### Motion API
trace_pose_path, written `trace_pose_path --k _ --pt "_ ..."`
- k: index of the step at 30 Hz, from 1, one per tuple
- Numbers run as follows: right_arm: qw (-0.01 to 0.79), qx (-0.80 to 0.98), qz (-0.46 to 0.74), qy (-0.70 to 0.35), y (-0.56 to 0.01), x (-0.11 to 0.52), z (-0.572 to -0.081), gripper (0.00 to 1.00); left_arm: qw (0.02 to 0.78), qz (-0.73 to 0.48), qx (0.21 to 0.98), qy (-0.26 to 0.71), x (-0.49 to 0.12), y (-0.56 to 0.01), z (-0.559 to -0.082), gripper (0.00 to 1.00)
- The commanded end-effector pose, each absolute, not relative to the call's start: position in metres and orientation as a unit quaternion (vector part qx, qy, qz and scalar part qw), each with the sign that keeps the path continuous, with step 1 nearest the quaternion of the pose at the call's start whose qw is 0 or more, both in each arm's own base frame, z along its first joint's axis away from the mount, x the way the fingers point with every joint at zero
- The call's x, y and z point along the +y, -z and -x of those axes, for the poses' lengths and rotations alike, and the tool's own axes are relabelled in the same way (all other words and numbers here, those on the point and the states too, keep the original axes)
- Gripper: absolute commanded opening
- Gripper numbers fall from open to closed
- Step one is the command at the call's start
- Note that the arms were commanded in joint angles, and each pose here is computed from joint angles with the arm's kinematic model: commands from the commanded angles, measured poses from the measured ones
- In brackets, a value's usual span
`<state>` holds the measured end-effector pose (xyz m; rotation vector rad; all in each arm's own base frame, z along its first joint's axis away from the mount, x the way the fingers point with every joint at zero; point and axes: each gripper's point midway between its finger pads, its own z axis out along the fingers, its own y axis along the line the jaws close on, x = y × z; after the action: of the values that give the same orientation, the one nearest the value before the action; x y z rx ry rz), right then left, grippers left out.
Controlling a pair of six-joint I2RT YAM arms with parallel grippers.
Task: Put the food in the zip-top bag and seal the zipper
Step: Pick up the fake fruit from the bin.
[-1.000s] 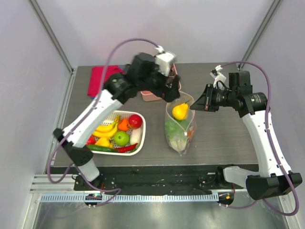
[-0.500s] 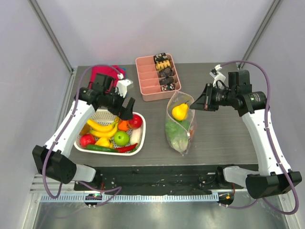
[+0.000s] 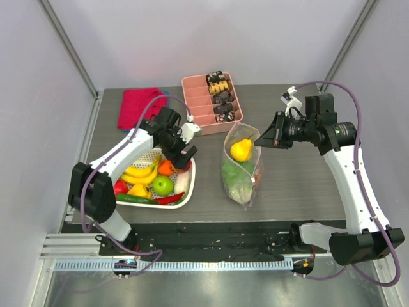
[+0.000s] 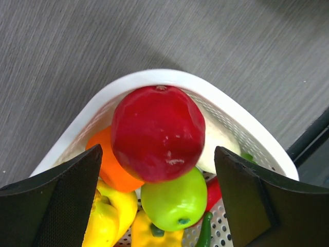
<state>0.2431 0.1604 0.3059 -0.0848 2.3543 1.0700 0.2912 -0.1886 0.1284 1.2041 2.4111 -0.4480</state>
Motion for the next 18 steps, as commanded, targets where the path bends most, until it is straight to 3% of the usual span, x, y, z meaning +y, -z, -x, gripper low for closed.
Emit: trace_pose_path --k 1,12,15,18 --pt "0.296 0.867 0.037 -0.399 -0.317 0.16 -0.25 0.01 0.226 -0.457 0.851 0.124 -0.19 -0.124 -0.309 0.88" --pt "0.294 0.871 0.04 -0.391 -0.309 0.159 -0.252 0.01 0.188 -0.475 0.85 0.126 -0.197 -0.105 -0.292 0.86" --pt "0.293 0.872 0.039 -0.389 -0.308 0.158 -0.252 0.01 0.19 -0.471 0.852 0.13 -0.198 -0.114 -0.289 0.8" --pt "0.296 0.872 0.039 -0.388 -0.309 0.158 -0.252 0.01 0.213 -0.464 0.849 0.133 -0.199 -0.143 -0.29 0.65"
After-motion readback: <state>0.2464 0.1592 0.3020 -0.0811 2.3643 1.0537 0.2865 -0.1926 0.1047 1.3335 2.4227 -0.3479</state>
